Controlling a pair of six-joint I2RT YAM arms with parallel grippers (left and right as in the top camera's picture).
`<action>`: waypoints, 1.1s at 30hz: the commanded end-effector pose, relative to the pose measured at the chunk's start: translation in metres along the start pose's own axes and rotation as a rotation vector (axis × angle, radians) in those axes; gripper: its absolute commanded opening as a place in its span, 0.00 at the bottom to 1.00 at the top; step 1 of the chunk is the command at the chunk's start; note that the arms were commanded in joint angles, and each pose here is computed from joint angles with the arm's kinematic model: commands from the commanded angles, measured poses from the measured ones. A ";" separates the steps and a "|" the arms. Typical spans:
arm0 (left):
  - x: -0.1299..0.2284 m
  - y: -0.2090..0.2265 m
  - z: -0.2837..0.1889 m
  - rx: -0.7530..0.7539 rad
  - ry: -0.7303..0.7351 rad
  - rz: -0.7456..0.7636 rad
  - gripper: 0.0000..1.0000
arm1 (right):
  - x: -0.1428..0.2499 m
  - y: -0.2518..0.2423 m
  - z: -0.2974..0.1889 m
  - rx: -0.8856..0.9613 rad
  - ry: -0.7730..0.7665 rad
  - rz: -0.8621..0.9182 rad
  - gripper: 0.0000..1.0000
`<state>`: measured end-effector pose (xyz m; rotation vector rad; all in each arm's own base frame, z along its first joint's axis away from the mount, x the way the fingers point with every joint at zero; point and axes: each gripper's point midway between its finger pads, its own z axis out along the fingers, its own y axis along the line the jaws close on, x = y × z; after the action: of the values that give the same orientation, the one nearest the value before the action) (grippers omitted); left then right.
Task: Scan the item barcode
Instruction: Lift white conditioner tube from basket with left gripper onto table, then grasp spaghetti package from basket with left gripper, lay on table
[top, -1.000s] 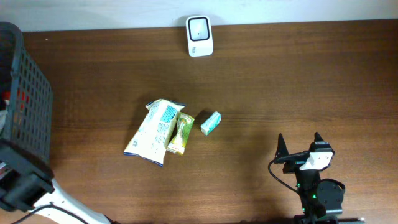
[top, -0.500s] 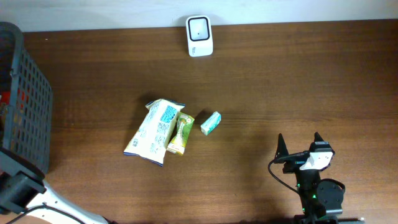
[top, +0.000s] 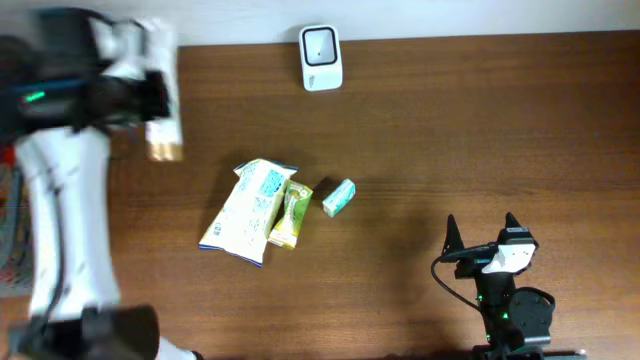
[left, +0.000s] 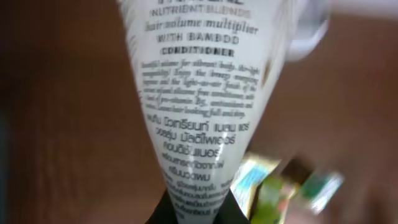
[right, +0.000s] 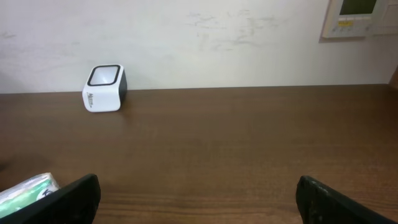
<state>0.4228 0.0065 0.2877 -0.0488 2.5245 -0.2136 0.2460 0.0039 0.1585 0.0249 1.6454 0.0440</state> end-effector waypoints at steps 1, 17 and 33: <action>0.071 0.005 0.086 -0.103 0.298 0.041 0.00 | 0.003 0.001 0.000 -0.004 0.006 -0.007 0.99; 0.140 -0.002 0.175 -0.093 0.451 -0.063 0.61 | 0.003 0.001 0.000 -0.004 0.006 -0.007 0.99; -0.101 0.204 -0.138 -0.606 -0.411 -0.199 0.99 | 0.003 0.001 0.000 -0.004 0.006 -0.007 0.99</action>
<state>0.4544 0.1853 0.4192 -0.3984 2.1123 0.3310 0.2460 0.0039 0.1585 0.0249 1.6454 0.0440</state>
